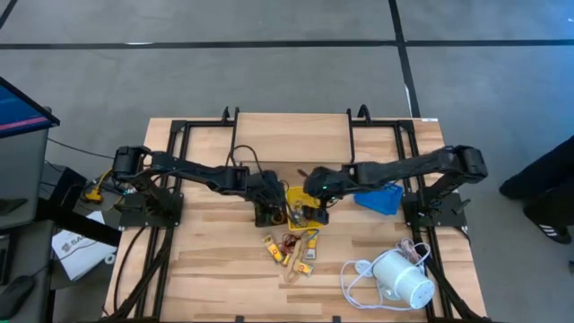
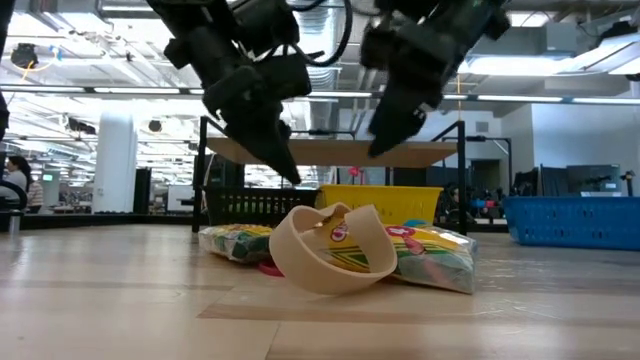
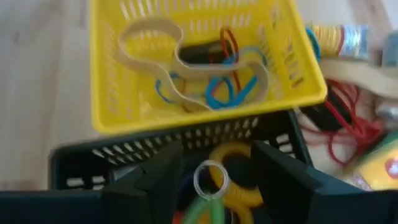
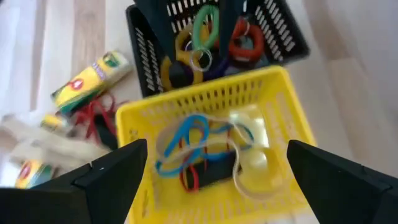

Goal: Pick & Place Office Desk Supplies
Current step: Adjust the bins

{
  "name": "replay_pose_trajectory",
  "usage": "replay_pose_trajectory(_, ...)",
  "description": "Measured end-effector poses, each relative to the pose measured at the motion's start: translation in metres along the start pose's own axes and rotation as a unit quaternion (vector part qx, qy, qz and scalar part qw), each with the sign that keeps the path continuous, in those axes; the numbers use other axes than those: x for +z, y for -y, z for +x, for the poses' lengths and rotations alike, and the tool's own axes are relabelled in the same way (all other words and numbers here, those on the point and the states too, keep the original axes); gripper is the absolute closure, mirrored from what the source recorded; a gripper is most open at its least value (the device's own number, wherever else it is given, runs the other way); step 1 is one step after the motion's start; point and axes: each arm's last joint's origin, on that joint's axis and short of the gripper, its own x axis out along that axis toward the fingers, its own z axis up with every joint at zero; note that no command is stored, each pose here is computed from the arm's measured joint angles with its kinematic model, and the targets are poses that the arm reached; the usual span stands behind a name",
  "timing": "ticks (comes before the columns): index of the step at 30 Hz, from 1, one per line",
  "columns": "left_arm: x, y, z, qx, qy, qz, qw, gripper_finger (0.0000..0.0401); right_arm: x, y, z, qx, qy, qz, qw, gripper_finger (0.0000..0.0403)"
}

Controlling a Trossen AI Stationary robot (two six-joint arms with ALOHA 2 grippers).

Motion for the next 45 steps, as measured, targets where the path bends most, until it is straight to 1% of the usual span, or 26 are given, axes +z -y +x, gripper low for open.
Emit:
replay_pose_trajectory(5, -0.007, -0.002, 0.0, 0.021, -0.037, -0.012, 0.999, 0.0231, -0.012, 0.004, 0.032, -0.011, -0.055, 0.002, 0.998, 0.0019)
replay_pose_trajectory(7, -0.008, -0.001, 0.0, 0.02, -0.043, -0.013, 0.999, 0.0235, -0.015, 0.007, 0.035, -0.015, -0.07, 0.003, 0.997, 0.0019)
replay_pose_trajectory(9, -0.011, -0.001, -0.001, 0.019, -0.058, -0.015, 0.998, 0.0238, -0.013, 0.008, 0.04, -0.016, -0.063, 0.005, 0.998, 0.0019)
replay_pose_trajectory(11, -0.015, -0.001, -0.001, 0.018, -0.076, -0.019, 0.997, 0.0241, -0.019, 0.011, 0.041, -0.022, -0.088, 0.007, 0.996, 0.0019)
replay_pose_trajectory(13, -0.021, -0.001, 0.0, 0.021, -0.088, -0.027, 0.996, 0.0244, -0.018, 0.013, 0.043, -0.024, -0.084, 0.01, 0.996, 0.0019)
replay_pose_trajectory(15, -0.03, 0.0, 0.002, 0.02, -0.106, -0.031, 0.994, 0.0247, -0.021, 0.014, 0.042, -0.027, -0.098, 0.011, 0.995, 0.0019)
replay_pose_trajectory(20, -0.048, 0.001, 0.006, 0.022, -0.133, -0.051, 0.99, 0.0251, -0.022, 0.016, 0.041, -0.03, -0.105, 0.017, 0.994, 0.0019)
replay_pose_trajectory(25, -0.057, 0.002, 0.007, 0.015, -0.147, -0.06, 0.987, 0.0252, -0.025, 0.016, 0.04, -0.033, -0.119, 0.023, 0.992, 0.0019)
replay_pose_trajectory(31, -0.058, 0.003, 0.002, 0.014, -0.153, -0.061, 0.986, 0.0252, -0.028, 0.013, 0.04, -0.034, -0.132, 0.024, 0.99, 0.0019)
replay_pose_trajectory(38, -0.057, 0.003, -0.017, 0.018, -0.158, -0.059, 0.986, 0.0252, -0.032, 0.013, 0.038, -0.038, -0.156, 0.029, 0.987, 0.0019)
replay_pose_trajectory(45, -0.052, 0.003, -0.028, 0.023, -0.14, -0.064, 0.988, 0.0252, -0.036, 0.014, 0.037, -0.041, -0.173, 0.032, 0.983, 0.0019)
